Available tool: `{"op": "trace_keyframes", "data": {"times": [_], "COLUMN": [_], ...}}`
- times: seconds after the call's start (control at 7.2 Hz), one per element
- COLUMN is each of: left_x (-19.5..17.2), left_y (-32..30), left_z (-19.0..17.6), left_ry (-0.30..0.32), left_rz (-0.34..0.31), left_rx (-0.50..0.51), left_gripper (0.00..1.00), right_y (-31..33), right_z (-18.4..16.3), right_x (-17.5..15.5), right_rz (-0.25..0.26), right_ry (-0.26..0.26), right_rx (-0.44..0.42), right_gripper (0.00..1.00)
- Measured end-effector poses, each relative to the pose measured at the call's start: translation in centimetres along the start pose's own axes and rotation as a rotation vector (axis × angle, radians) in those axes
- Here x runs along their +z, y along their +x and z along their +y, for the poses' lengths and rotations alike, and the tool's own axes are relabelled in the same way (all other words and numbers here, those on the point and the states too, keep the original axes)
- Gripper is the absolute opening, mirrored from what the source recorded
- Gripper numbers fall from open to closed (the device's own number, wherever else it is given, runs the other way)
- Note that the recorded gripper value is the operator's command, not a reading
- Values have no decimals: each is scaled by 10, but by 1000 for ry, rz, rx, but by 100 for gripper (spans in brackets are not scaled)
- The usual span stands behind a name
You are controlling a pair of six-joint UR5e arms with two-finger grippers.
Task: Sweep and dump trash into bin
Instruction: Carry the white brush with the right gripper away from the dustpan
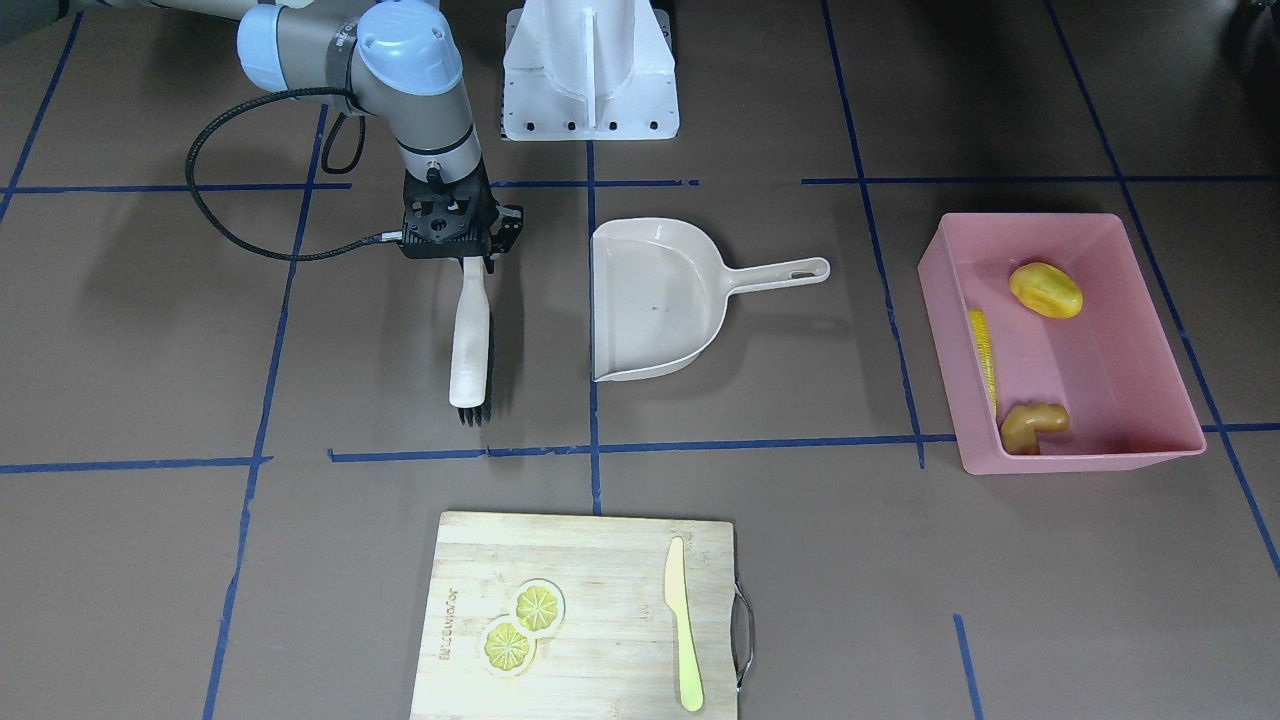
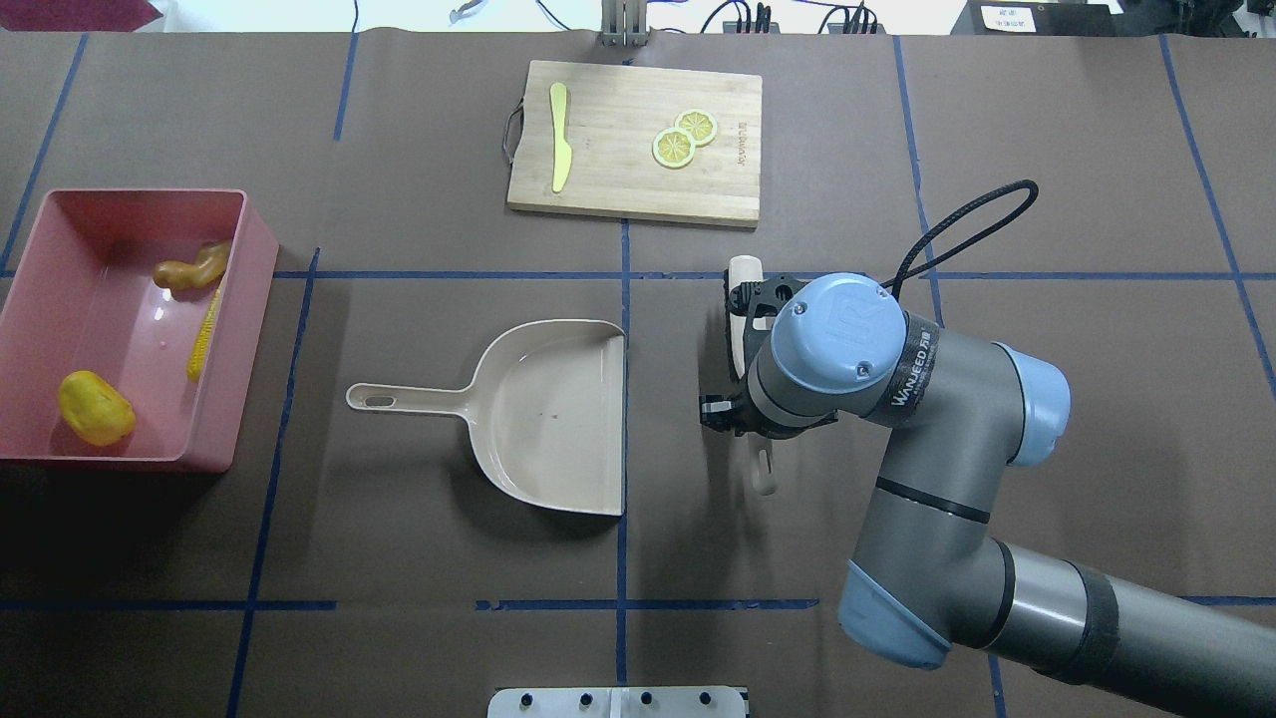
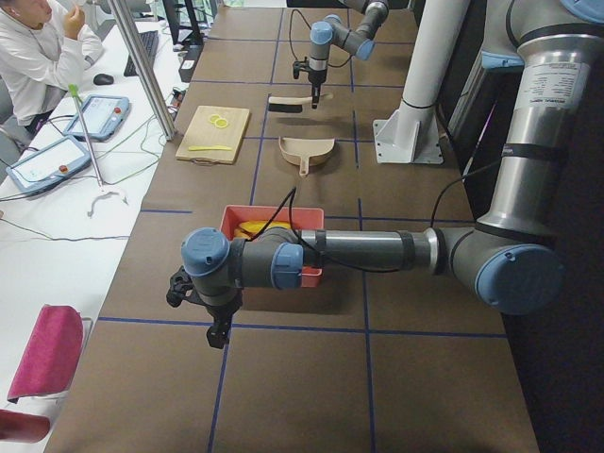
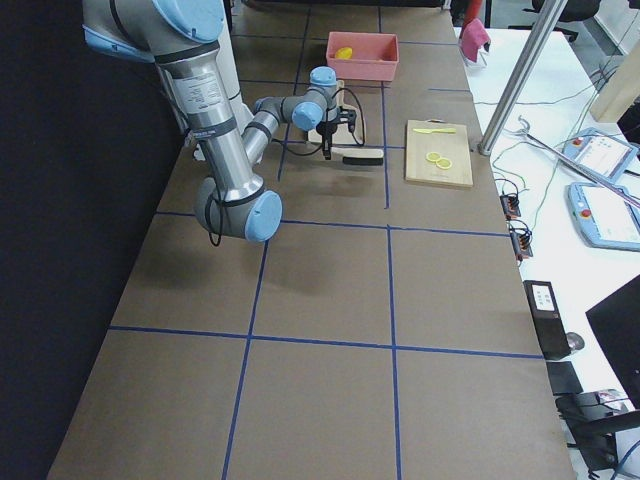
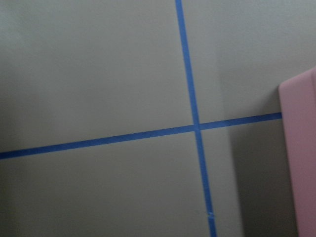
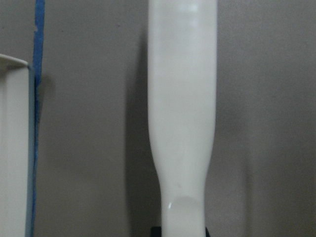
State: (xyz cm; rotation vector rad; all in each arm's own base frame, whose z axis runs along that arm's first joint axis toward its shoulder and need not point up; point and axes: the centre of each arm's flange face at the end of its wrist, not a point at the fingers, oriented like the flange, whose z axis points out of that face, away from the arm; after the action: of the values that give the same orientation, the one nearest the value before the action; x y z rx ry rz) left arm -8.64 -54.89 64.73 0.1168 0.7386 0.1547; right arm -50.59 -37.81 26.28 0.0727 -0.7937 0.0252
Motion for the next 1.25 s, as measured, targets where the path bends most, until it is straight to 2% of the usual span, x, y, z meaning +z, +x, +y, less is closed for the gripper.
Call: {"op": "trace_keyframes", "data": {"times": [0.14,0.56,0.97,1.25], "left_x": [-2,30,61,62], "left_y": [5,-2,3,11], "left_z": [4,47,65,67], "left_ry": [-5,-44,-111,-107], "left_rz": [-10,-2,-14,55], "left_rx": [4,16,52,36], "left_gripper": [100,100,100,100], "right_y": [1,7,62,127], "right_z": [0,-6,-3,-23], "right_x": [1,-12,-45,-46], "right_rz": [1,4,44,94], "right_ry": [-1,-14,-32,-40], "right_rx": [1,7,-79,-131], "right_gripper": [0,0,0,0]}}
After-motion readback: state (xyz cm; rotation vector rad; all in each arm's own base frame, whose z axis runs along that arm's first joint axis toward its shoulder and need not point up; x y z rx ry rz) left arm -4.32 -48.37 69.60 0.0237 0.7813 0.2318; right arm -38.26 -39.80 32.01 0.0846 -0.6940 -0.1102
